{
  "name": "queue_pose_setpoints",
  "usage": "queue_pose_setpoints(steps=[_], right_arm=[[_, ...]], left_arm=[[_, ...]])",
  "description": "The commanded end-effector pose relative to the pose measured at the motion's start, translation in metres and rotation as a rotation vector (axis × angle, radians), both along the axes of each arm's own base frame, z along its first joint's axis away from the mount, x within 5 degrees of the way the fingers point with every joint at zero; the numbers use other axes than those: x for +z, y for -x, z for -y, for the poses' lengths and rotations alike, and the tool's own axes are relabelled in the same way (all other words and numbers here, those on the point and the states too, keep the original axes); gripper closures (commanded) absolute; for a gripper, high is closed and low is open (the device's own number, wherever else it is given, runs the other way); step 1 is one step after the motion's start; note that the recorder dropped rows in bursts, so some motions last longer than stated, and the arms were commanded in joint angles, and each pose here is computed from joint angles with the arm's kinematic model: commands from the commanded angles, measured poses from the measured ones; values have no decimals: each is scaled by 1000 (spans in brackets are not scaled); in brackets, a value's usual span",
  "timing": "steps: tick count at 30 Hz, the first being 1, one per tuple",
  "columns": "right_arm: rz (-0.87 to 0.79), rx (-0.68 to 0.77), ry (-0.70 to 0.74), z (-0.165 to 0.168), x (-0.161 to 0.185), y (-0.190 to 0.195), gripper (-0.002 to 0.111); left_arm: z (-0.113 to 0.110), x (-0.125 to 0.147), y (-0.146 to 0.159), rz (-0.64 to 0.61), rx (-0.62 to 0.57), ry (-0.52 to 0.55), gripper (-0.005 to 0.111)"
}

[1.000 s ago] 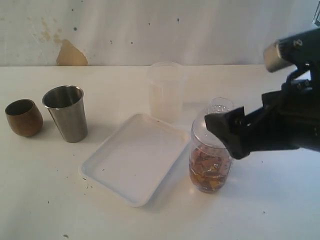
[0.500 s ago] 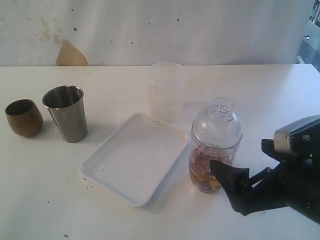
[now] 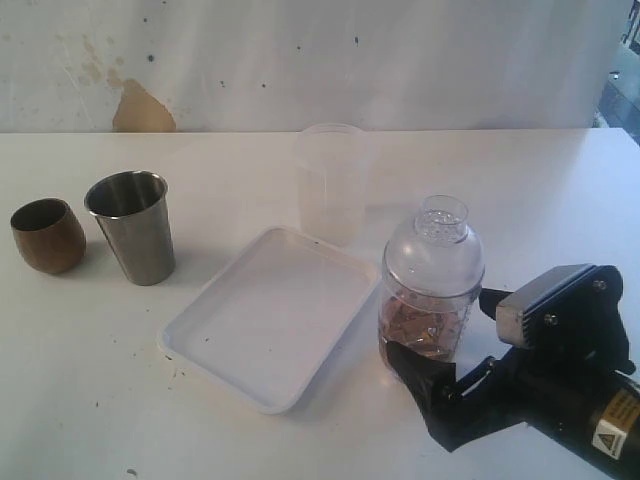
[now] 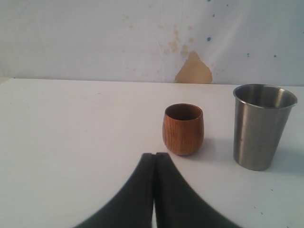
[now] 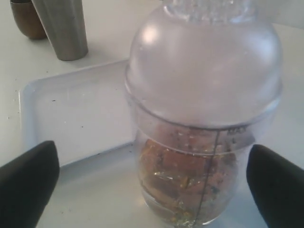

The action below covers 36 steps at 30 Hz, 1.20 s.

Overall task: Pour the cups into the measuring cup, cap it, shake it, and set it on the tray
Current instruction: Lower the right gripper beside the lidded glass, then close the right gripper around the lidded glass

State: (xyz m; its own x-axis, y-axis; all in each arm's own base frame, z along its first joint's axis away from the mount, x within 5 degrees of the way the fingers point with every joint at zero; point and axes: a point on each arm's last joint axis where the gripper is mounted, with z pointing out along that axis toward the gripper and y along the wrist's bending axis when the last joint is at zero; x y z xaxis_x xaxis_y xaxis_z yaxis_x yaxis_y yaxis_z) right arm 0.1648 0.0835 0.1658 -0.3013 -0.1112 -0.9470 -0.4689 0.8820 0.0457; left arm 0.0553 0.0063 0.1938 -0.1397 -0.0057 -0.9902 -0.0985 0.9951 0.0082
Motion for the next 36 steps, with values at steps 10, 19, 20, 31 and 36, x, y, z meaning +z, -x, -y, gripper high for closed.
queue_pose_setpoints(steps=[10, 19, 20, 31, 36], right_arm=[[10, -103, 16, -5, -34, -33, 3], [-10, -106, 27, -18, -50, -61, 3], [-5, -106, 24, -18, -50, -62, 3], [48, -105, 17, -21, -45, -67, 3], [47, -102, 18, -21, -45, -67, 3]], left_arm=[[0, -2, 0, -4, 1, -1, 107], [0, -2, 0, -4, 1, -1, 107], [0, -2, 0, -4, 1, -1, 107], [0, -2, 0, -4, 1, -1, 107], [0, -2, 0, -4, 1, -3, 107]])
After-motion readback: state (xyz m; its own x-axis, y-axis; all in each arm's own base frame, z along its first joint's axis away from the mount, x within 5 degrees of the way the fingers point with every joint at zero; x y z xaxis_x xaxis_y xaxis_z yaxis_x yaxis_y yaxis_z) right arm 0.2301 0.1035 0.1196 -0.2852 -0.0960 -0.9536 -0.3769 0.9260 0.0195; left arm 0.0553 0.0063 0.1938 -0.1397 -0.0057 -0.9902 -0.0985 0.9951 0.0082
